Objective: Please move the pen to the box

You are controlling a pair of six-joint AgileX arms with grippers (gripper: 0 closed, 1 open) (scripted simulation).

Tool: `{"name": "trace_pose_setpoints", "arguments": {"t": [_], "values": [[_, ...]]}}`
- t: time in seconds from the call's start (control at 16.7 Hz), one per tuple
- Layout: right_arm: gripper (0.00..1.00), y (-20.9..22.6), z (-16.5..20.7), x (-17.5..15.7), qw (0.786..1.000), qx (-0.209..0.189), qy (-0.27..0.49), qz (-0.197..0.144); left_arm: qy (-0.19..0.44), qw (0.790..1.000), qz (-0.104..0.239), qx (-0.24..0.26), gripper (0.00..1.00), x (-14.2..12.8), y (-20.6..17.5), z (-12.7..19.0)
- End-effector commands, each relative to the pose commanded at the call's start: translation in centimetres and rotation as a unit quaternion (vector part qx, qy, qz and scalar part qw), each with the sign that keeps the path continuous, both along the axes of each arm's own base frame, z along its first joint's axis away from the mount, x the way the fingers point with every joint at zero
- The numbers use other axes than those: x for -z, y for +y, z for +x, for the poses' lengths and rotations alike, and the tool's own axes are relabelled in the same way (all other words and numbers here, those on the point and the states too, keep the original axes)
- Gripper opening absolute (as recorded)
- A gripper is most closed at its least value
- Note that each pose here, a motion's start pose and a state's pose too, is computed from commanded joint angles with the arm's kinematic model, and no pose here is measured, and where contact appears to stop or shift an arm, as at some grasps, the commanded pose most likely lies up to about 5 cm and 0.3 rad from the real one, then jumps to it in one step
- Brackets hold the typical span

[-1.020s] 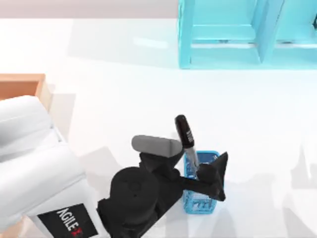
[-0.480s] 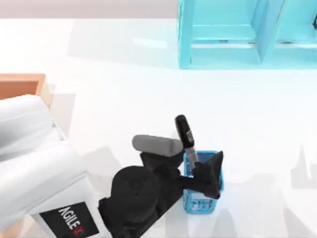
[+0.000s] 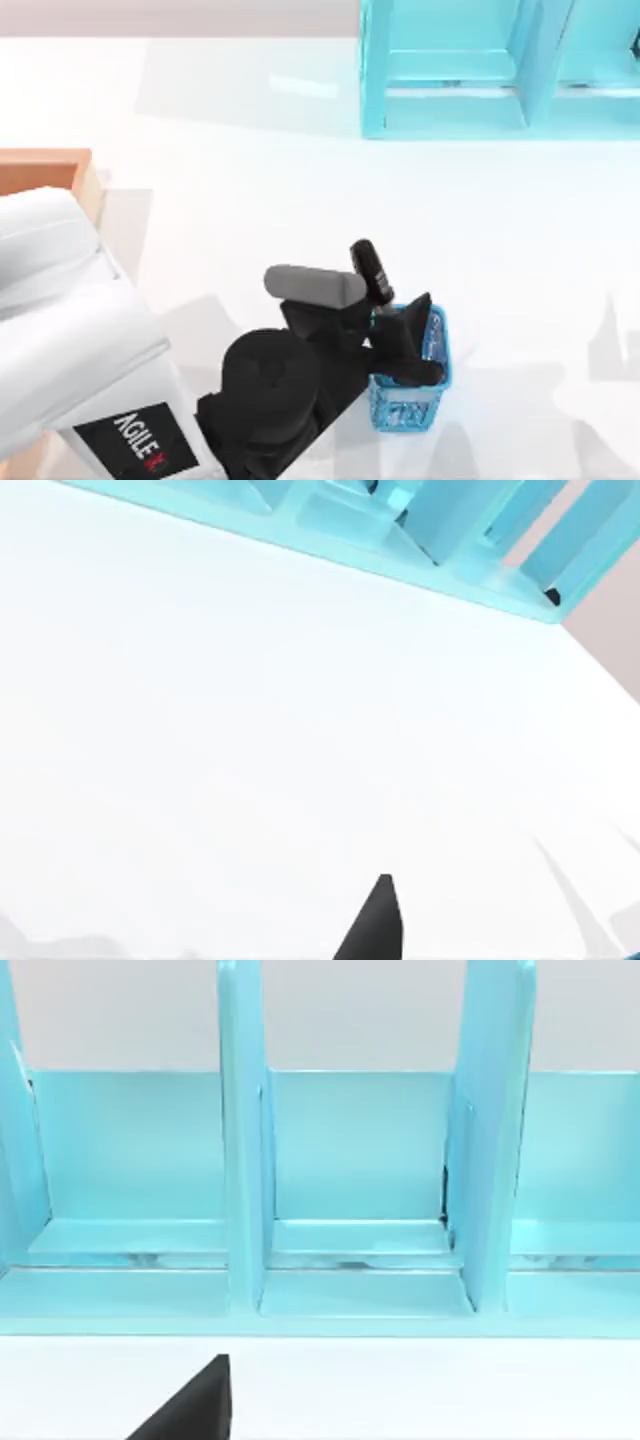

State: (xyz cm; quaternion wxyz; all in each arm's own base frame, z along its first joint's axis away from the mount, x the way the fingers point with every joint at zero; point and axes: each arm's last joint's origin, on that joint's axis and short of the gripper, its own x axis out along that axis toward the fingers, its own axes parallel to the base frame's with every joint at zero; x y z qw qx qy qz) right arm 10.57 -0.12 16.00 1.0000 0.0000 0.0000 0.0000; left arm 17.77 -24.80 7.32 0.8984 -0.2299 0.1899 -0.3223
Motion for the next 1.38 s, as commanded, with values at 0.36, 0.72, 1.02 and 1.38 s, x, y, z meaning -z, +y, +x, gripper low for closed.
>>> {"name": "trace_pose_setpoints", "arguments": {"t": [0.36, 0.72, 1.02, 1.38], "values": [[1.00, 0.0, 0.0, 0.0, 1.000, 0.000, 0.000, 0.000, 0.000, 1.000, 0.000, 0.000, 0.00, 0.0, 0.0, 0.0], [1.00, 0.0, 0.0, 0.0, 1.000, 0.000, 0.000, 0.000, -0.011, 1.000, -0.009, -0.008, 0.00, -1.3, 0.4, 0.8], [1.00, 0.0, 0.0, 0.0, 1.000, 0.000, 0.000, 0.000, -0.011, 1.000, -0.002, -0.012, 0.00, -5.8, 3.6, 2.9], [1.00, 0.0, 0.0, 0.0, 1.000, 0.000, 0.000, 0.000, -0.015, 1.000, -0.007, -0.008, 0.00, -13.3, 10.8, 2.5]]}}
